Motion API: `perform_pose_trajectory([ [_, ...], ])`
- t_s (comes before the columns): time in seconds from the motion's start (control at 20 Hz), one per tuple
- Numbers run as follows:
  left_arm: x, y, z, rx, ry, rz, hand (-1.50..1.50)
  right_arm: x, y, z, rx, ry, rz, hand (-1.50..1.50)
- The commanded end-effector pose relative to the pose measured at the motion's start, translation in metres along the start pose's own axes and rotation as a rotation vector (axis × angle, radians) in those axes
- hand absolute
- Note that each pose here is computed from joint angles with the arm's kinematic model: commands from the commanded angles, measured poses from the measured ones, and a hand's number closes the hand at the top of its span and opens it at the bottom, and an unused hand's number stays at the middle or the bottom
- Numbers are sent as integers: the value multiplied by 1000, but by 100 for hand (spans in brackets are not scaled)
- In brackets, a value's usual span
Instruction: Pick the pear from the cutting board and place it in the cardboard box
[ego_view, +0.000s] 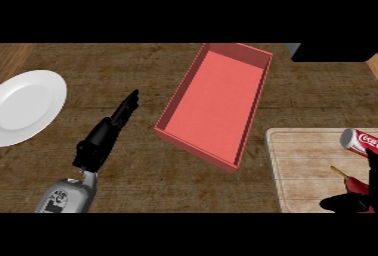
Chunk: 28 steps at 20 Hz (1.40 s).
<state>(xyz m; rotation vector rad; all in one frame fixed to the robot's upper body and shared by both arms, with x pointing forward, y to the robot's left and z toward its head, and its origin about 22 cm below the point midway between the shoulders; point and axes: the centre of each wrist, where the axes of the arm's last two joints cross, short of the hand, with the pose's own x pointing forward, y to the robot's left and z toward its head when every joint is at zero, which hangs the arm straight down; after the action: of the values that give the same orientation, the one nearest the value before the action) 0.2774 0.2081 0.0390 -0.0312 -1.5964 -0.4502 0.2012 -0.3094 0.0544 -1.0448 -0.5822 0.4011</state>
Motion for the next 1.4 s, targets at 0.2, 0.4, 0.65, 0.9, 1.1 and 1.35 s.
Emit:
perform_pose_trajectory([
  [0.2,-6,-2,0,-3,-9,-2,0,-18,15,-13,18,73,65,-150],
  [0.4,3,0,18,3,9,-7,0,-18,12,-24,13,86,88,-150],
  [0.65,10,-6,-2,3,-6,7,0,-27,19,-48,38,76,69,150],
  [0.9,-11,11,-18,6,-12,1,0,-22,28,-37,3,27,127,150],
  [1.1,2,19,5,0,-9,0,0,-12,16,-35,-103,26,174,150],
  [1.35,8,-11,-17,-100,-45,3,0,50,18,26,31,-866,386,150],
])
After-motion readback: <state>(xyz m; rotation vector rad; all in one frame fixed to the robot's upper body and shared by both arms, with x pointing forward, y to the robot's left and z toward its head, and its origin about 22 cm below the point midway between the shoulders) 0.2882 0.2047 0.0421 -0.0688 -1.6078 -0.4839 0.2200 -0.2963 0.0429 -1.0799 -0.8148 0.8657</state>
